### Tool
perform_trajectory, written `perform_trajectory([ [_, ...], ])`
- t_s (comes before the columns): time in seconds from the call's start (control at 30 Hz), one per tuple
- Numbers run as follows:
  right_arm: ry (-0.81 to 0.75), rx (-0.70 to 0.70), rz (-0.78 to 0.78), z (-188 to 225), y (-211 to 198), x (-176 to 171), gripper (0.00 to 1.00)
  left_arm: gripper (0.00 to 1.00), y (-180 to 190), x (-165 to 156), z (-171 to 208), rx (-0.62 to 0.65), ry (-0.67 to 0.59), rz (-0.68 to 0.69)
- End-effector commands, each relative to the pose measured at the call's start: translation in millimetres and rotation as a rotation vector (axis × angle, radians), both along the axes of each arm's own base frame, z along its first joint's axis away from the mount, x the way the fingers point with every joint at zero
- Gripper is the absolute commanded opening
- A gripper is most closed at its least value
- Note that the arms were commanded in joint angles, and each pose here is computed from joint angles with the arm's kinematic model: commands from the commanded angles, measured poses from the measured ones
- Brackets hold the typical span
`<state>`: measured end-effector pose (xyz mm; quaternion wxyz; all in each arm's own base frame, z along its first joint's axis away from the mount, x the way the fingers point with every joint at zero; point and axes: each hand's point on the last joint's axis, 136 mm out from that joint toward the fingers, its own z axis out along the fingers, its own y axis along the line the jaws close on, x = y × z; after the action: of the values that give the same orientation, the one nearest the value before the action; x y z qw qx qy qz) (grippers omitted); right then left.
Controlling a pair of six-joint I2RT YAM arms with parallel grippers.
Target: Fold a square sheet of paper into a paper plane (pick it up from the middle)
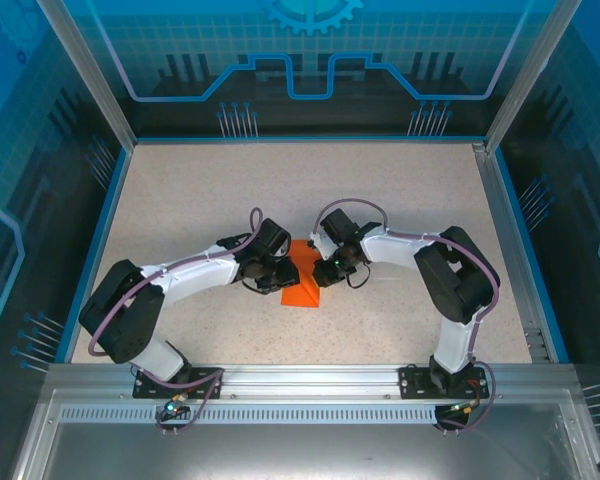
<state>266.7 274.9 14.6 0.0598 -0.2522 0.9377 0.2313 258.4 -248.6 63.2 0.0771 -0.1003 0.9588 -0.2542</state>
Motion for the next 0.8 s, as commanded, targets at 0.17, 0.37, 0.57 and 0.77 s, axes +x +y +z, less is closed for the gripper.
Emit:
perform_trajectory([
  [0.17, 0.018, -0.026, 0.009, -6, 0, -4, 0.05, 0.18, -13, 40, 22, -0.125, -0.03, 0.133],
  [0.37, 0.019, -0.029, 0.009, -7, 0, -5, 0.05, 0.16, -23, 42, 10, -0.165, 0.009, 0.137],
  [0.57, 0.022, -0.033, 0.007, -9, -1, -5, 0.06, 0.17, -27, 43, 3, -0.184, 0.023, 0.141],
  [0.77, 0.021, -0.035, 0.006, -10, -1, -5, 0.06, 0.16, -28, 43, -3, -0.186, 0.042, 0.149],
])
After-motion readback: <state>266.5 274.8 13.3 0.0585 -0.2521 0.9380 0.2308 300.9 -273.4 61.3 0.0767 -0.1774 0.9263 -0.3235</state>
